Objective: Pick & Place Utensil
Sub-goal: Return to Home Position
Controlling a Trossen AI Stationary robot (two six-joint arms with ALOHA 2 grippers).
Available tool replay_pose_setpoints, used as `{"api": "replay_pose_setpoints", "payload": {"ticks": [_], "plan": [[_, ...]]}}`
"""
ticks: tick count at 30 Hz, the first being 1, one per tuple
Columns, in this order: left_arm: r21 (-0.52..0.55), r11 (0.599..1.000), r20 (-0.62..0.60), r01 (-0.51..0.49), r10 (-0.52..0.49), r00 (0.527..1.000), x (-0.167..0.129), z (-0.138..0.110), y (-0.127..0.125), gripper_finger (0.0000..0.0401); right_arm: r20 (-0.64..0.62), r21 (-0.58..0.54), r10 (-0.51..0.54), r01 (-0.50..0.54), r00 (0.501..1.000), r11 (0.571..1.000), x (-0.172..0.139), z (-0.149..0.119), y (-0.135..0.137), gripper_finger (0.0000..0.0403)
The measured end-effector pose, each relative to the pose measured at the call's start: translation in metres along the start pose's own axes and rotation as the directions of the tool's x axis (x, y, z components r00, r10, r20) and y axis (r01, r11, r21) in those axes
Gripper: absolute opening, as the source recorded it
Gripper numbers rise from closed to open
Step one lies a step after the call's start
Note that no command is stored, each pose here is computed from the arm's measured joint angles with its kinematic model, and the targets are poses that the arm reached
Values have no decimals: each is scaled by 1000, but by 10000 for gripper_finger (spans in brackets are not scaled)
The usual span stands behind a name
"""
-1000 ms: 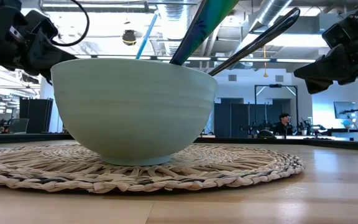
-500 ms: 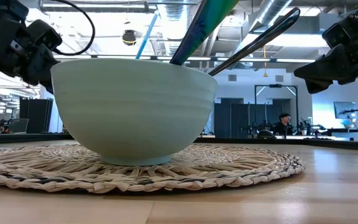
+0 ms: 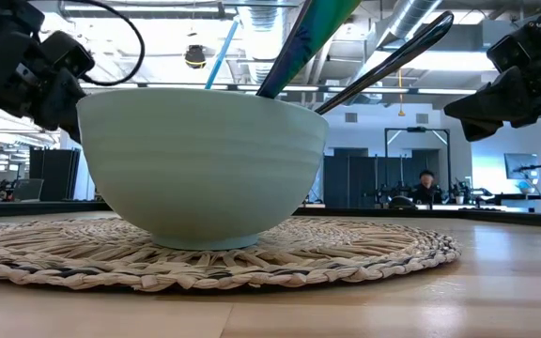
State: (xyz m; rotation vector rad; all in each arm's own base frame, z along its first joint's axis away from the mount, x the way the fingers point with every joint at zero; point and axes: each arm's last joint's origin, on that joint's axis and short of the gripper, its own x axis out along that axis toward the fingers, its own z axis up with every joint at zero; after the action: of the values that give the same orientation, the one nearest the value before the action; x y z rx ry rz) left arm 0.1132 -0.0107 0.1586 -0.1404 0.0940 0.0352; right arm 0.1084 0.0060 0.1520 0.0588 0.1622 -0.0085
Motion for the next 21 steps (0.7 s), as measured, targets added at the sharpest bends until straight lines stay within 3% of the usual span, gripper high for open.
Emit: {"api": "replay_pose_setpoints", "payload": {"ticks": [21], "plan": [[-30,999,201,35,-28,979,-14,17,0,91,0,0,0,0,1000,1000,0,0,0,1]]}}
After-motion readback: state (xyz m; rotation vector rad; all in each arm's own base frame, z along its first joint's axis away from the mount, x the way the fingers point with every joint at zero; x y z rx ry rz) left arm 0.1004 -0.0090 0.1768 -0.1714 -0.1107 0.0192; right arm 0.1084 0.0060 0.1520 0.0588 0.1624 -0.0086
